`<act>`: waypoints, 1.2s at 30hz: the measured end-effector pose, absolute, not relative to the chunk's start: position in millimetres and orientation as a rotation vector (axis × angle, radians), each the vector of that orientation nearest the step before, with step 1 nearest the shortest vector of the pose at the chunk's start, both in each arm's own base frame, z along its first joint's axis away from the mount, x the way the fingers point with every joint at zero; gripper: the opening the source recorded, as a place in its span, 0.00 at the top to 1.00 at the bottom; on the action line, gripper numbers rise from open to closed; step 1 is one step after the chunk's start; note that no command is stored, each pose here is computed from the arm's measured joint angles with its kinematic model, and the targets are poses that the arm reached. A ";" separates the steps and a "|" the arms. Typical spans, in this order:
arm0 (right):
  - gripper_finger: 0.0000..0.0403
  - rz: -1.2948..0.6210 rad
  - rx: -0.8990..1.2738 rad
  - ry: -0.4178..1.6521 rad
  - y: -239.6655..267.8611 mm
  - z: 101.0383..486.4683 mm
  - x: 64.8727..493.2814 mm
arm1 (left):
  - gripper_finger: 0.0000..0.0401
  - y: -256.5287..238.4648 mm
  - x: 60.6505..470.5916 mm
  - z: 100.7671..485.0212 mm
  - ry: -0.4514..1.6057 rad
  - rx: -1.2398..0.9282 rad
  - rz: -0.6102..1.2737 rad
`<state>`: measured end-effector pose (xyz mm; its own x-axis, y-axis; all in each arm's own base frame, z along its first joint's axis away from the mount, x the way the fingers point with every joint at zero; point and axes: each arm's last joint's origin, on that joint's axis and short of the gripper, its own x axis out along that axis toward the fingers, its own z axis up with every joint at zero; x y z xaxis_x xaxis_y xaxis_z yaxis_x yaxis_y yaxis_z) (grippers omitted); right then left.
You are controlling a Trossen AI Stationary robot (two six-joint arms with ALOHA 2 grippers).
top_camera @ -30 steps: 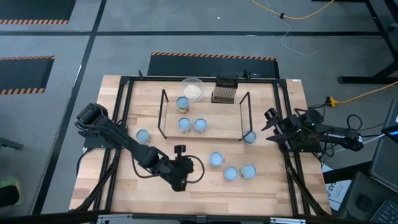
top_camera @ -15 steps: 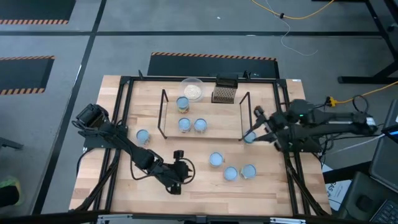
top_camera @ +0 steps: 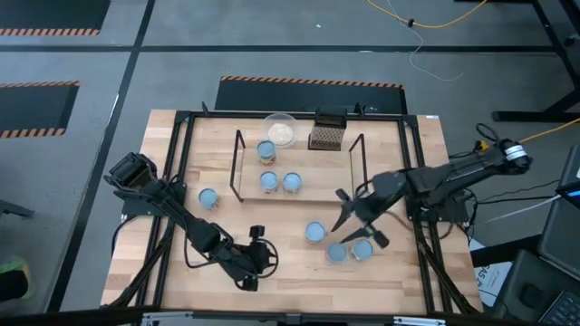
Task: Pick and place cans onto a shelf
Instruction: Put the canned chicken soup on the shelf
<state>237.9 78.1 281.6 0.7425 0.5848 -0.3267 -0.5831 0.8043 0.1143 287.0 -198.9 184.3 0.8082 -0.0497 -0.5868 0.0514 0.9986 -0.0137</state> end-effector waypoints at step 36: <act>0.56 0.407 -0.163 0.813 110.5 174.4 307.4 | 0.78 -199.5 288.6 186.2 0.605 -0.017 -0.054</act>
<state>307.4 110.5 174.4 0.6157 0.2896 -0.7328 -0.4128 0.9107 0.0131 288.6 -199.5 186.2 0.8214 -0.0560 -0.5676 0.0462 0.9984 -0.0316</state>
